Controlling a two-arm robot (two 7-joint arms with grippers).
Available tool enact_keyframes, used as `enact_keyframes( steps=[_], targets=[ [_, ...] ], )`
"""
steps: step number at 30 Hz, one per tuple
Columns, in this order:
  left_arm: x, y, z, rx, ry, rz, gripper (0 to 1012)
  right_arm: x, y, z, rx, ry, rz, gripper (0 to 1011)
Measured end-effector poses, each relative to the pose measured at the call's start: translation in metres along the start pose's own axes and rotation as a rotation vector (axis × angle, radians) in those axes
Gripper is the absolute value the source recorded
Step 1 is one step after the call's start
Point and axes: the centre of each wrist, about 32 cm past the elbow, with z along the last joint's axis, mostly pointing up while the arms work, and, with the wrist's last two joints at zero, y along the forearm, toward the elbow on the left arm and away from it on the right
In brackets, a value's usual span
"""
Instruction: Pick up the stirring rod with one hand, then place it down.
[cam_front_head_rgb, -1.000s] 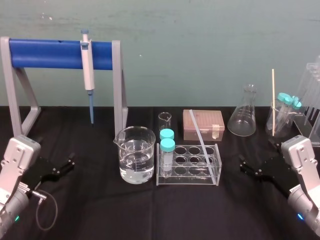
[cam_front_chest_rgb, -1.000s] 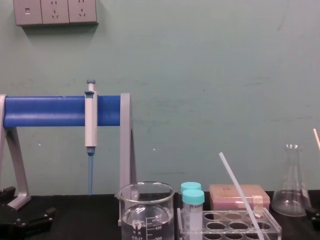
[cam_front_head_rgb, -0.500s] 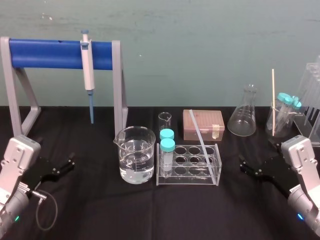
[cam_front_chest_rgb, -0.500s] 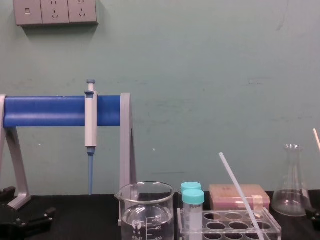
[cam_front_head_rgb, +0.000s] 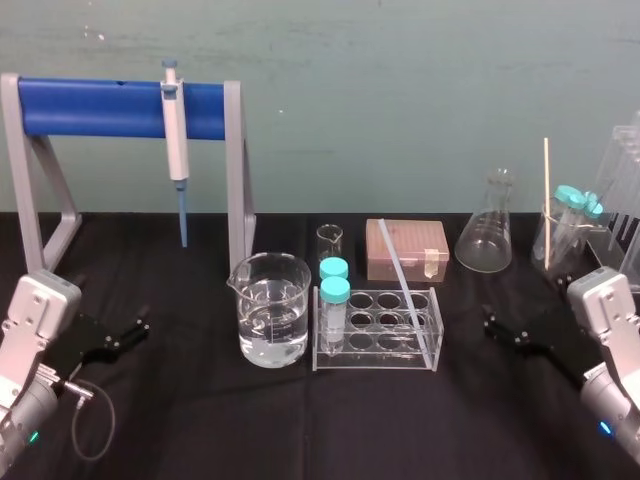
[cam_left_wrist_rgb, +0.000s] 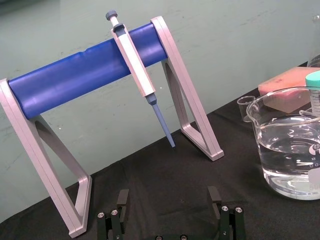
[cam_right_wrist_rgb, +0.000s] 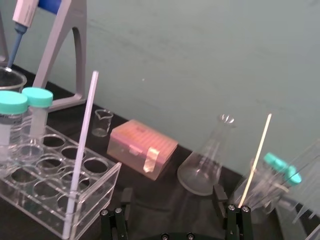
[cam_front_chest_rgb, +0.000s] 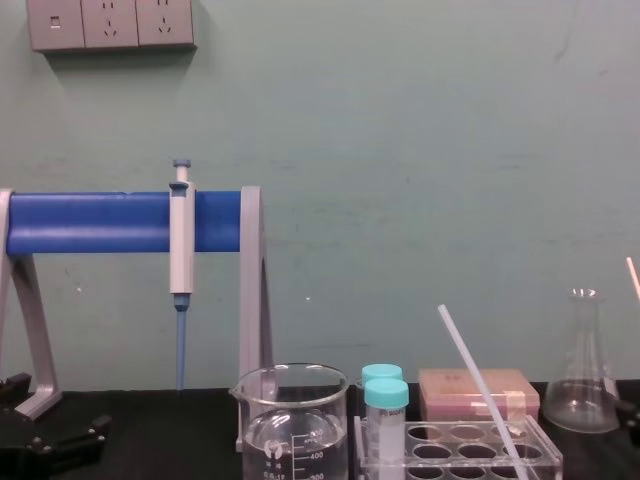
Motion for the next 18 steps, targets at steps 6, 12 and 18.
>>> enact_keyframes(
  steps=[6, 12, 18],
  targets=[
    [0.0000, 0.000, 0.000, 0.000, 0.000, 0.000, 1000, 0.0090, 0.003, 0.004, 0.073, -0.040, 0.018, 1000],
    [0.0000, 0.000, 0.000, 0.000, 0.000, 0.000, 1000, 0.0140, 0.010, 0.009, 0.134, -0.062, 0.063, 1000],
    [0.0000, 0.000, 0.000, 0.000, 0.000, 0.000, 1000, 0.0194, 0.024, 0.016, 0.197, -0.058, 0.125, 1000]
  ],
)
